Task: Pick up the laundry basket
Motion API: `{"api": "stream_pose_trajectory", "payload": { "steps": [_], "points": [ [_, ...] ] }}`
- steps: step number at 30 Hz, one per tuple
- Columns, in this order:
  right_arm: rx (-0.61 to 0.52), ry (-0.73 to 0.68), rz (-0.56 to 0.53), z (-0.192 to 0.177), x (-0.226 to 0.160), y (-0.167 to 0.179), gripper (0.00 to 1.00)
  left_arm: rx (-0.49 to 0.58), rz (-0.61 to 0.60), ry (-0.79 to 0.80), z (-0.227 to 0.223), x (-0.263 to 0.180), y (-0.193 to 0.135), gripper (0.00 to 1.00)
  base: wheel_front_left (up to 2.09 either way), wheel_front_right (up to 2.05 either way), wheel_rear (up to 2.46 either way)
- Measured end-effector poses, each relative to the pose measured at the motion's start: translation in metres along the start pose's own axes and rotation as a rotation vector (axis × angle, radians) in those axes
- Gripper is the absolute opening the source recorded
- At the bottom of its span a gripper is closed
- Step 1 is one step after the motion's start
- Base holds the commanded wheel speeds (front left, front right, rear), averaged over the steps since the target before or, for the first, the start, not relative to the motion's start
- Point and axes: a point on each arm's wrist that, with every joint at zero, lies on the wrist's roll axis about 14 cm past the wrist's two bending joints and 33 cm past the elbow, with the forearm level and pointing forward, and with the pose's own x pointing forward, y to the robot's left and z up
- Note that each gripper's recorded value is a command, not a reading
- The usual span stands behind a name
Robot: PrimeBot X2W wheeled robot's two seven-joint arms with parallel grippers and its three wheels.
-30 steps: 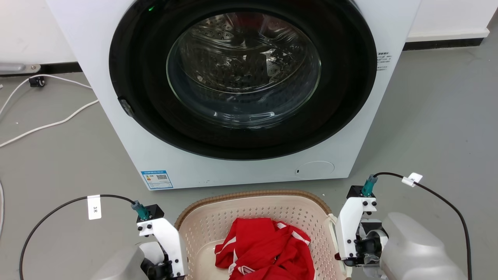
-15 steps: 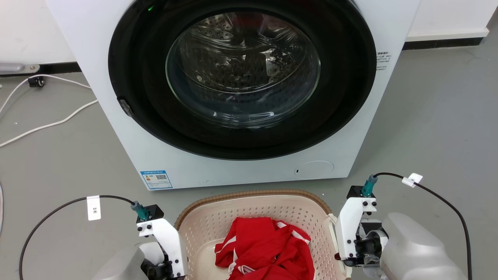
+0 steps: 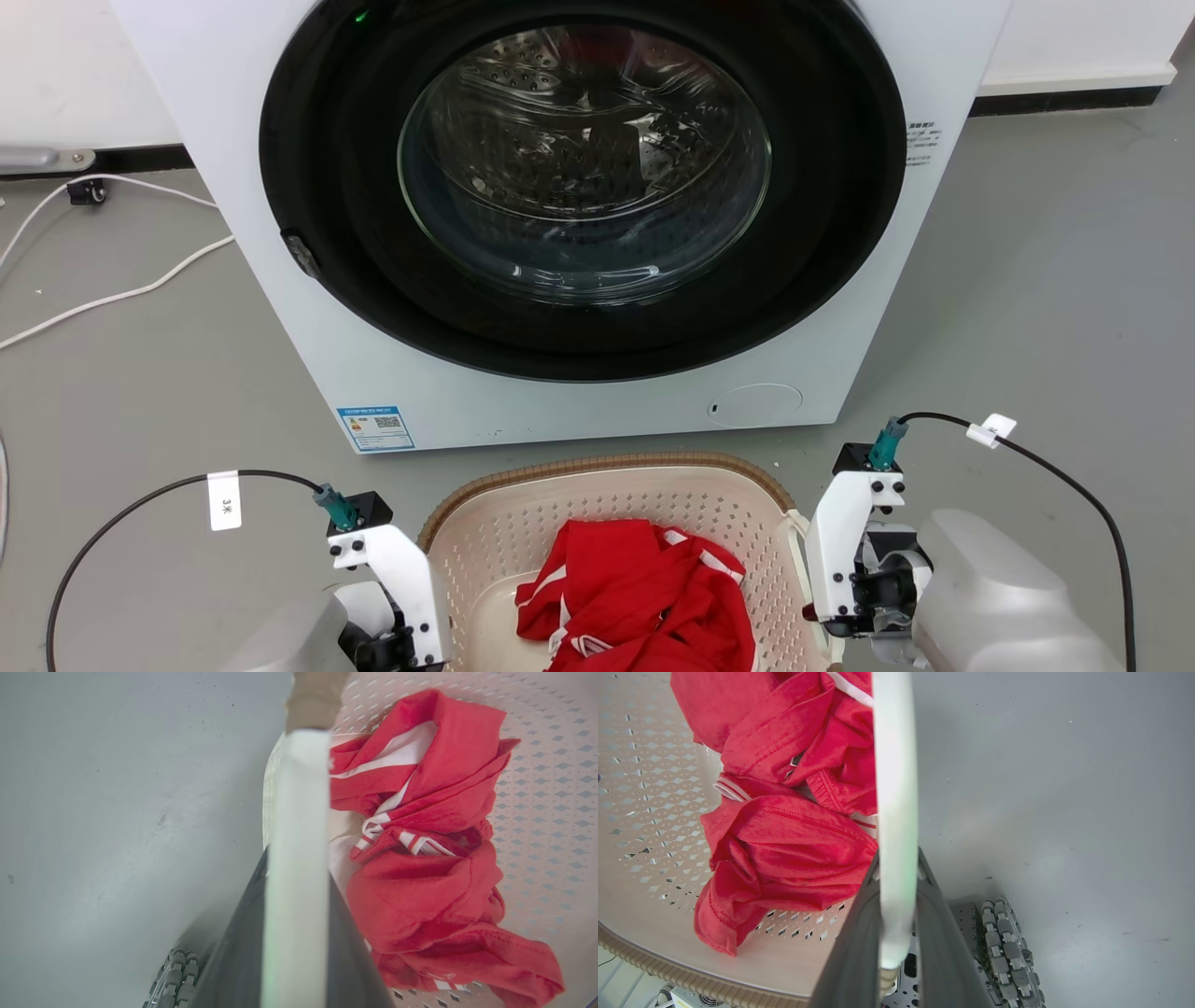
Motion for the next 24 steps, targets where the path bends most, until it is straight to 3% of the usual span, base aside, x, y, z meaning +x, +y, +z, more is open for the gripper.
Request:
{"api": "stream_pose_trajectory", "payload": {
  "steps": [24],
  "points": [
    [0.005,-0.012,0.004,0.001,-0.001,0.0008,0.0,-0.006,-0.001,-0.016,0.0008,-0.0005,-0.0007,0.0,0.0,0.0,0.0]
  ]
}}
